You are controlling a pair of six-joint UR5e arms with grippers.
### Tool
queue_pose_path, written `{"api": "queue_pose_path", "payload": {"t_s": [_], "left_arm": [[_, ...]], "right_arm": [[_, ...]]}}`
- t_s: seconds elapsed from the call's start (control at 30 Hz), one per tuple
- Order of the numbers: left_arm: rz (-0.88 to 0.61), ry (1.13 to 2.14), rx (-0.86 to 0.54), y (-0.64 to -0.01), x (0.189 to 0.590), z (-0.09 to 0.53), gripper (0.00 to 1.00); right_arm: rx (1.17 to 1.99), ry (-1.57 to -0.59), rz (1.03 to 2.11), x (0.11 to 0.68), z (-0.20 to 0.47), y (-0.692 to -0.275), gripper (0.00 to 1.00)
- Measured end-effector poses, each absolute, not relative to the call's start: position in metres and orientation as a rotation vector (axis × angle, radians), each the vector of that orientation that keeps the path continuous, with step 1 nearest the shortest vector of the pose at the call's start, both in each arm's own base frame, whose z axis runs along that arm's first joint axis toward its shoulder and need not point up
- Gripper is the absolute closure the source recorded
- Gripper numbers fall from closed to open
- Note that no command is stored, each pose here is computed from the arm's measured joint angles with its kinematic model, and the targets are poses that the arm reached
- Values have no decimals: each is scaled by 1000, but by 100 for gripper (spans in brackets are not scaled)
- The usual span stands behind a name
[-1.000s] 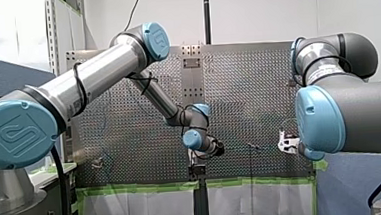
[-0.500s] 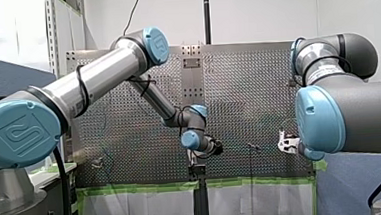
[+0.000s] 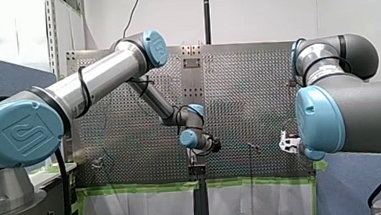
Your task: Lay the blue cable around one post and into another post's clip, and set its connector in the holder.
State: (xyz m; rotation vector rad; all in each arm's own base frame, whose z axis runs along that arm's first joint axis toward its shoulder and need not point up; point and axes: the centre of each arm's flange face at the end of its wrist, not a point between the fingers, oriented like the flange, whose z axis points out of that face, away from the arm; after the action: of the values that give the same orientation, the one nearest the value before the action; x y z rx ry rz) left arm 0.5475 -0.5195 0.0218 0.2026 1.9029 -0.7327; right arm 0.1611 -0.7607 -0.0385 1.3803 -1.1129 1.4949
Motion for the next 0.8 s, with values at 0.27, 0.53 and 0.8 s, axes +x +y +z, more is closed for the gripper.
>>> {"api": "queue_pose_path", "payload": {"t_s": [0.27, 0.53, 0.8], "left_arm": [[-717, 1914, 215, -518, 547, 20, 74], [-623, 1938, 243, -515, 542, 17, 0], [-543, 1978, 317, -522, 523, 17, 0]], "right_arm": [[1385, -1117, 1494, 163, -40, -760, 100], [1392, -1113, 1496, 166, -41, -759, 100], [1400, -1111, 1498, 170, -42, -757, 100]]}}
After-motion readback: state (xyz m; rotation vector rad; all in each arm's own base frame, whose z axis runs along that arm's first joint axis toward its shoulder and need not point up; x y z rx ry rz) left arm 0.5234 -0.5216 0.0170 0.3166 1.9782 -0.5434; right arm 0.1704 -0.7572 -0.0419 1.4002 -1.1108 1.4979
